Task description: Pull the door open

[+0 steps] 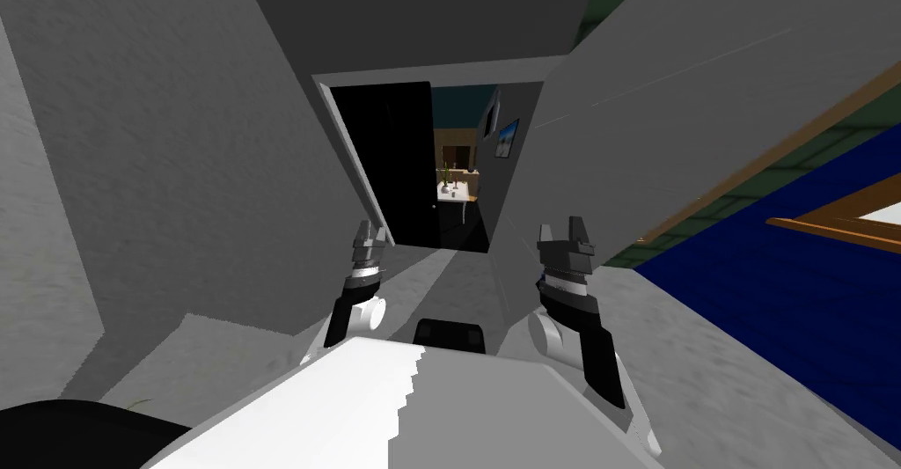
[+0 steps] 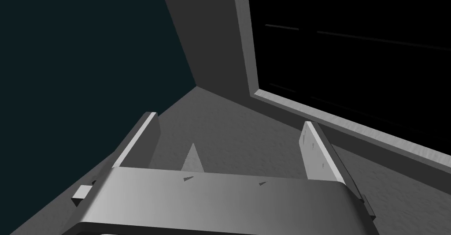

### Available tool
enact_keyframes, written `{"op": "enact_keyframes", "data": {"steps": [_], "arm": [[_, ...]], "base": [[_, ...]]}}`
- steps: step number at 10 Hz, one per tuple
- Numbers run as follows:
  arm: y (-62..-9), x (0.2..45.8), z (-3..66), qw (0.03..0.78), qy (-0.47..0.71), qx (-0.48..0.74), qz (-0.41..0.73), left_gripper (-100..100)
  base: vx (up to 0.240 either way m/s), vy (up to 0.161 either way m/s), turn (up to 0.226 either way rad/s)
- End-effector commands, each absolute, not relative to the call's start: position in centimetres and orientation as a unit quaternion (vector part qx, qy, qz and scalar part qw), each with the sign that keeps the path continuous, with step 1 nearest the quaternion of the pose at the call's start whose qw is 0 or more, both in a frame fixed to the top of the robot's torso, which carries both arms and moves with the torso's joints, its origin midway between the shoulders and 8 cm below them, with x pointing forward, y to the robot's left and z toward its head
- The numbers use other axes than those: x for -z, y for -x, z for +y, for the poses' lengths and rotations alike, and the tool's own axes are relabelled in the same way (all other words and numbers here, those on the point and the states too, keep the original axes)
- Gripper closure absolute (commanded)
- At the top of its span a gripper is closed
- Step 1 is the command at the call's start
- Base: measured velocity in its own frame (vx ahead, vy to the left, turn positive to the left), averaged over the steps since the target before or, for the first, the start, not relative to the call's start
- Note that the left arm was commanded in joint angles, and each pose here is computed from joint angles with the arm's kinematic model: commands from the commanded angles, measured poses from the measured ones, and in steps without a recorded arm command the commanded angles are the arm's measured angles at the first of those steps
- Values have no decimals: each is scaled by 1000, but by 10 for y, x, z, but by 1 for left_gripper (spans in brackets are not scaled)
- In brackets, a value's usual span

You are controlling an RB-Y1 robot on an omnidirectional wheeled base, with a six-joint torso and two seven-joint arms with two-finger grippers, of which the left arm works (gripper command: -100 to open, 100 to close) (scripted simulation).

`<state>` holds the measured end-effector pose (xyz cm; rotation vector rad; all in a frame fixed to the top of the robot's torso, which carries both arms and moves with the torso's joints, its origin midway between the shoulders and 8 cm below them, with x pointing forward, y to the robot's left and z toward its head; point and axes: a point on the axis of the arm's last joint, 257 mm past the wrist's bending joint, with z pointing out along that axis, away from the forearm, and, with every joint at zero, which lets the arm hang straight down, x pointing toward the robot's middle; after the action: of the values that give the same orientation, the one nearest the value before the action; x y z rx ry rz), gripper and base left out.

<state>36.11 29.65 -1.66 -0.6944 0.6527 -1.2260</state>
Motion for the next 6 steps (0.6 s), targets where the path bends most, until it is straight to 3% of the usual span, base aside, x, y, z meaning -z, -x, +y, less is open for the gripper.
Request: {"op": "enact_keyframes", "data": {"steps": [1, 6], "arm": [[-365, 29, 298, 708, 319, 553, 303, -100], [-380, 69, 301, 689, 339, 551, 326, -100]], "base": [[166, 18, -37], [164, 9, -38]]}}
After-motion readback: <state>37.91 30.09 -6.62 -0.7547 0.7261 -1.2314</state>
